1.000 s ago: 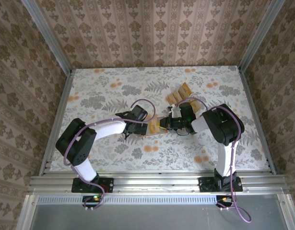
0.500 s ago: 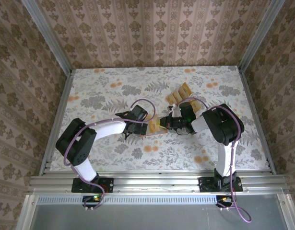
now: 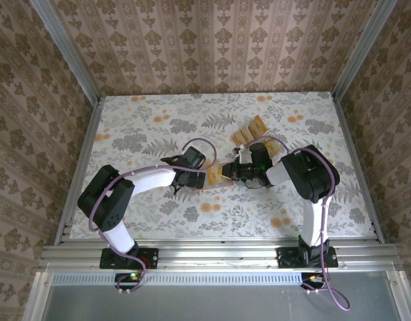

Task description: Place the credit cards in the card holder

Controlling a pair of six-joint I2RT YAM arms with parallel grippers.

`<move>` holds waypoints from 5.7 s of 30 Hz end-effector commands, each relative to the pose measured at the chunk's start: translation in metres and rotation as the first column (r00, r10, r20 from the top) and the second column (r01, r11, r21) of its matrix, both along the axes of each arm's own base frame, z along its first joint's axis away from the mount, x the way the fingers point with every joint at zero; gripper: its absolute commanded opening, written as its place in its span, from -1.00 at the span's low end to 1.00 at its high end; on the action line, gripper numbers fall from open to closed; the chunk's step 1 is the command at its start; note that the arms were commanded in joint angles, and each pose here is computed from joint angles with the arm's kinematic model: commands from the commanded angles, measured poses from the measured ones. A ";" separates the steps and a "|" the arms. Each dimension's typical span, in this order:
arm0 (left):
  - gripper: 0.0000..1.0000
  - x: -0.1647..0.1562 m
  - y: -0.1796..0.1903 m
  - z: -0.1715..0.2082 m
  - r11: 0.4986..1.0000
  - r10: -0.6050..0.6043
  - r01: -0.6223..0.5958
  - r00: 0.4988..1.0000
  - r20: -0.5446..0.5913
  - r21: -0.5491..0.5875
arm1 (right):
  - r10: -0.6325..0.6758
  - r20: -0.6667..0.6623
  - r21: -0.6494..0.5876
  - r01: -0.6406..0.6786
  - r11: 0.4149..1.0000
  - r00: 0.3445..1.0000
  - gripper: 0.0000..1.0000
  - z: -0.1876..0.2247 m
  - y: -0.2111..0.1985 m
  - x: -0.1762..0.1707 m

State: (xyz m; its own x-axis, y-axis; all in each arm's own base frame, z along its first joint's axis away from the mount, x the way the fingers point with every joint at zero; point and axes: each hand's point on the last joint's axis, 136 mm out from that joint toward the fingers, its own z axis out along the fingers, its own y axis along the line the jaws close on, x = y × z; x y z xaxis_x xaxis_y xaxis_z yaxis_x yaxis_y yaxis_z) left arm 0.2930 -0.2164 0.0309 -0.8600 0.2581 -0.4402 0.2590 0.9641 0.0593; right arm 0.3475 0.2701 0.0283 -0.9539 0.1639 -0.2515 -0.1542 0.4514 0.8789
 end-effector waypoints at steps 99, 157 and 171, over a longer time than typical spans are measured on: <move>0.97 -0.003 0.024 -0.014 0.998 0.053 -0.053 0.998 -0.030 0.017 | 0.041 -0.035 -0.358 -0.051 0.932 0.999 0.28 0.011 -0.010 -0.002; 0.99 0.010 0.053 -0.027 0.993 0.118 -0.118 0.991 -0.065 -0.002 | 0.184 -0.040 -0.651 -0.165 0.741 0.982 -0.89 -0.008 0.030 -0.004; 0.98 0.006 0.047 -0.031 0.995 0.102 -0.103 0.992 -0.069 -0.016 | 0.192 -0.032 -0.632 -0.168 0.756 0.981 -0.87 -0.005 0.051 0.000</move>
